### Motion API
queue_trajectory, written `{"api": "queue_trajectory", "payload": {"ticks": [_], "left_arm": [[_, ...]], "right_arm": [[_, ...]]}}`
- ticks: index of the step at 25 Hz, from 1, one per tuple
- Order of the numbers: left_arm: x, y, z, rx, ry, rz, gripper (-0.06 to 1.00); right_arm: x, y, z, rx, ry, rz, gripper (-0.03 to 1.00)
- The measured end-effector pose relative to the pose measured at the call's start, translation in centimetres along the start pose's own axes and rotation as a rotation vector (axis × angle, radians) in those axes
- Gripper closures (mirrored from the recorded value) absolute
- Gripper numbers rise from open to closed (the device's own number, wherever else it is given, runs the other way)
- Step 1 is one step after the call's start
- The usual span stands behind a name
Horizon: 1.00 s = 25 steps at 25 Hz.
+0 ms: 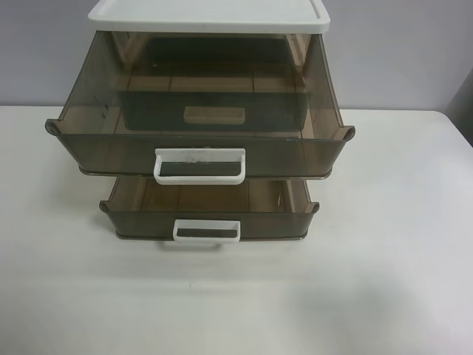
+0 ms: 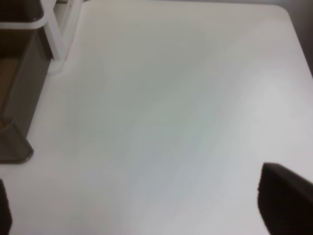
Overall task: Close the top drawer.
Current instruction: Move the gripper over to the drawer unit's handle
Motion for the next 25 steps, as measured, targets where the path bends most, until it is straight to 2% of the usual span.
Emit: {"api": "queue_trajectory", "payload": {"ticks": [12, 15, 20, 25], "left_arm": [[0.0, 0.0, 0.0, 0.000, 0.000, 0.000, -0.05], [0.0, 0.0, 0.0, 0.000, 0.000, 0.000, -0.05], [0.0, 0.0, 0.0, 0.000, 0.000, 0.000, -0.05], [0.0, 0.0, 0.0, 0.000, 0.000, 0.000, -0.05]], "right_arm": [[0.0, 0.0, 0.0, 0.000, -0.007, 0.000, -0.03], [0.3, 0.0, -0.1, 0.010, -0.024, -0.022, -0.03], [1.6, 0.2, -4.5, 0.077, -0.098, -0.099, -0.03], [4.0, 1.8, -10.9, 0.113, -0.218, -0.267, -0.03]]}}
Point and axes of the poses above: a point on each arm's last joint axis where the gripper is mounted, y pointing out along that axis toward the gripper, x along the wrist's bending axis when the last joint is at zero, z = x × y, the point moved 6 cm from there along y, pointing out along that axis toward the gripper, and after that the axes turned 2 degrees about y, right-handed, at the moved point
